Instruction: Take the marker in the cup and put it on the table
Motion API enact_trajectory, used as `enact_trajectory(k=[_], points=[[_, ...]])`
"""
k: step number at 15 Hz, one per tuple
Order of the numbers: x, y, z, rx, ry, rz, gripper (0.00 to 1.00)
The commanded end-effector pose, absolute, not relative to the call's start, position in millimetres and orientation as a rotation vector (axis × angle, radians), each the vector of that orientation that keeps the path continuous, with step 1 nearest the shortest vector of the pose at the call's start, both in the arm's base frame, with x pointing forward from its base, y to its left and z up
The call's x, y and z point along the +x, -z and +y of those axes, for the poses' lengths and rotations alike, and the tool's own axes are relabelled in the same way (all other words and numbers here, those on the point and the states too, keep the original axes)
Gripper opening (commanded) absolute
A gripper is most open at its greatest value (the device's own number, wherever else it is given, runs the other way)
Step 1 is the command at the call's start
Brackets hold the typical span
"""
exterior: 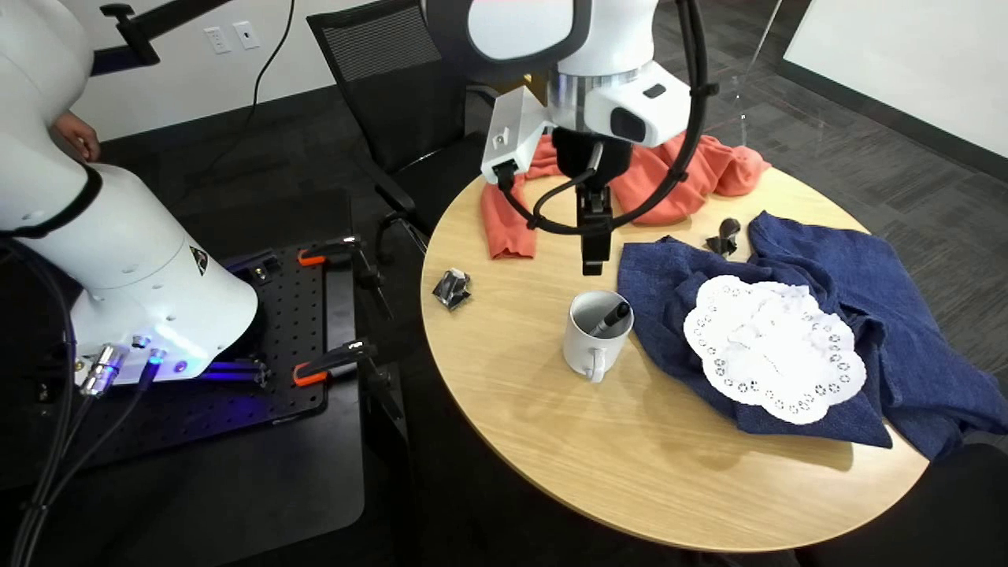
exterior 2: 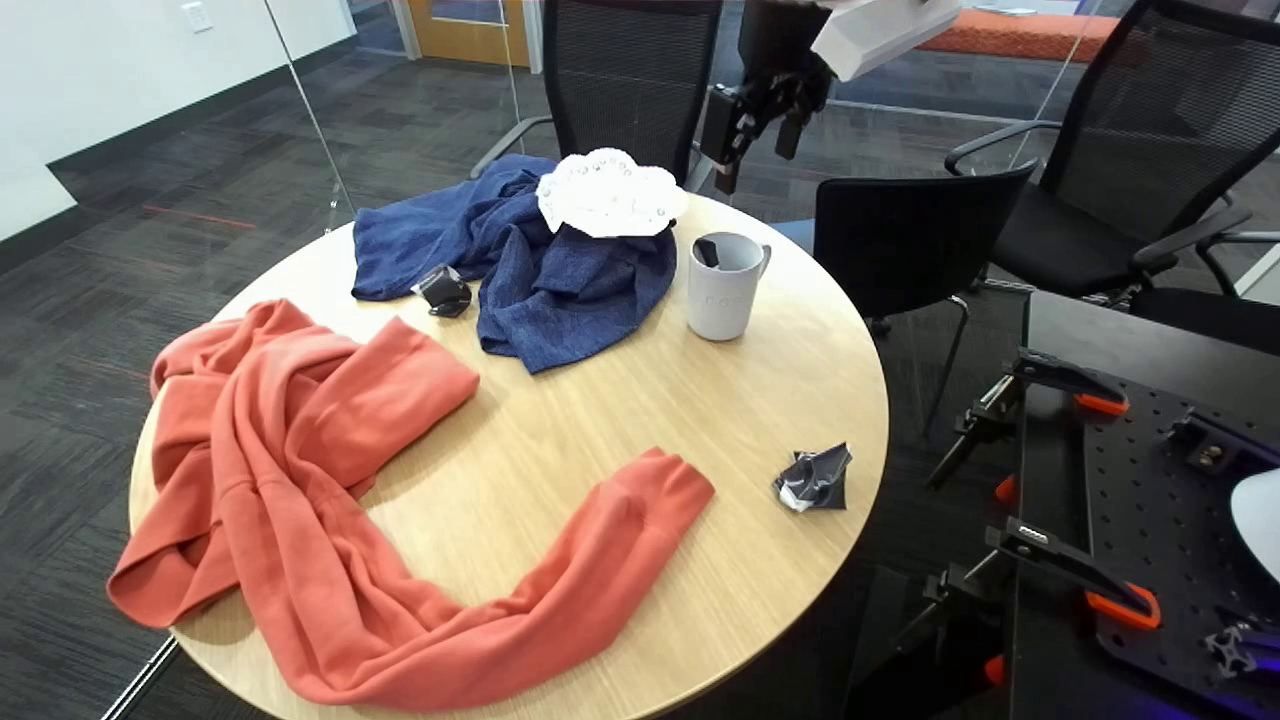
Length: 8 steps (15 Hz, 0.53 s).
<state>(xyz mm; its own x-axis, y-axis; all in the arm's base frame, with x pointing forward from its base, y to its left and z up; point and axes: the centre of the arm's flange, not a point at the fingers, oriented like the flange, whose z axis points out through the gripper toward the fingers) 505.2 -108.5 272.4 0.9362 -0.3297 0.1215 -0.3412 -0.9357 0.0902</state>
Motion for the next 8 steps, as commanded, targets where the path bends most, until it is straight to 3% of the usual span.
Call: enact_trajectory(k=[1, 6, 7, 8], points=[[515.9, -258.9, -109.9, 2.973, -0.139, -0.51, 0.88], [521.8, -236.3, -114.2, 2.971, -0.098, -0.513, 0.61], [523.1, -231.4, -115.7, 2.968, -0.092, -0.514, 0.65], [524.1, -227.7, -117.1, 2.966, -0.086, -0.517, 0.63]])
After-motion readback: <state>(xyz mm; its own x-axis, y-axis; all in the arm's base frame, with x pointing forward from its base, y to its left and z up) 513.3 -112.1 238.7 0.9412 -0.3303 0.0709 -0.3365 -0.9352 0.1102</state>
